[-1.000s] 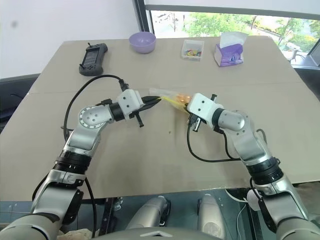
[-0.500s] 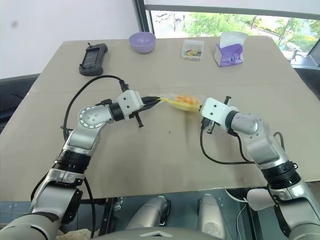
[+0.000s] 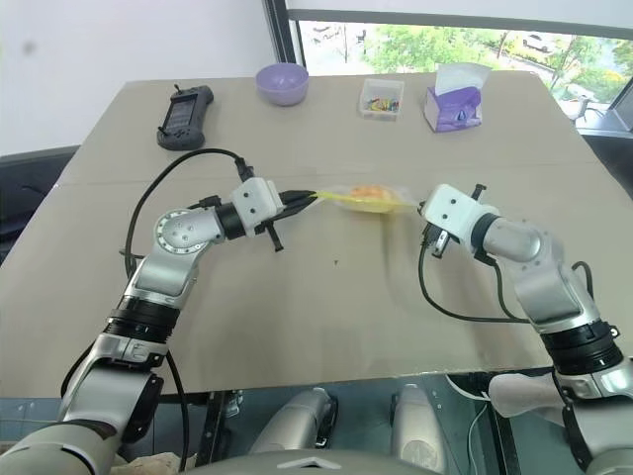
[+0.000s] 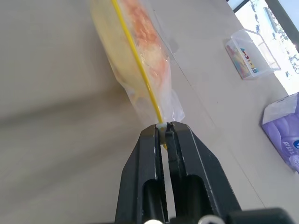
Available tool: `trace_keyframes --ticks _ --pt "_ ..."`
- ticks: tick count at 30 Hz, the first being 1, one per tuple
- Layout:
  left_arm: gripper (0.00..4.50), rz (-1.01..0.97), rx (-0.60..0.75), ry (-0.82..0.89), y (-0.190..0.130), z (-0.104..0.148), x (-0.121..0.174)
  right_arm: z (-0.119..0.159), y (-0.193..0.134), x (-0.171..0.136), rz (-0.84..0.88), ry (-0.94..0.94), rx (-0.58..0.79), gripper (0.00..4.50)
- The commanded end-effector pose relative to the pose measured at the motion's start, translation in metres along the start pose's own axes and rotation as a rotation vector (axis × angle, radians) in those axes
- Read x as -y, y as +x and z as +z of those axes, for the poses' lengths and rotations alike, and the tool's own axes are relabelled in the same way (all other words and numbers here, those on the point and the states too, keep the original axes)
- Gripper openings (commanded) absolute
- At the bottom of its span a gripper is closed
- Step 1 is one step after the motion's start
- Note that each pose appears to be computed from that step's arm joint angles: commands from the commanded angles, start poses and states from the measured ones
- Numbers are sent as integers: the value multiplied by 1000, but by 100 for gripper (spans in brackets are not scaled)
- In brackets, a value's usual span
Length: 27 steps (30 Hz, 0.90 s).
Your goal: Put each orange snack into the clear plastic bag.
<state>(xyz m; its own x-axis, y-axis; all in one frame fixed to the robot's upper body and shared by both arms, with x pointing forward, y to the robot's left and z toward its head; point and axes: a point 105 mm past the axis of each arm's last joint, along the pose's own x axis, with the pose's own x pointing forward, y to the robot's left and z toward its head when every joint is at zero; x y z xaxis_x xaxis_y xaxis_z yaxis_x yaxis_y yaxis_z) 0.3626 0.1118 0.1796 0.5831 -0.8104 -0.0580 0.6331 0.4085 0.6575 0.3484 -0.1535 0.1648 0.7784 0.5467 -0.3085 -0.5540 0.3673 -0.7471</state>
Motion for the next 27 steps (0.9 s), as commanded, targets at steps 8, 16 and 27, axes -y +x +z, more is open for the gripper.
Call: trace_keyframes --ticks 8,16,27 --pt "0 217 201 -234 -8 55 -78 39 -34 81 -151 -98 70 3" --pt "0 210 173 -49 32 53 -79 22 -10 109 -272 -201 16 3" --pt "32 -129 -23 -89 3 -18 51 -9 -7 -33 124 -14 8 1"
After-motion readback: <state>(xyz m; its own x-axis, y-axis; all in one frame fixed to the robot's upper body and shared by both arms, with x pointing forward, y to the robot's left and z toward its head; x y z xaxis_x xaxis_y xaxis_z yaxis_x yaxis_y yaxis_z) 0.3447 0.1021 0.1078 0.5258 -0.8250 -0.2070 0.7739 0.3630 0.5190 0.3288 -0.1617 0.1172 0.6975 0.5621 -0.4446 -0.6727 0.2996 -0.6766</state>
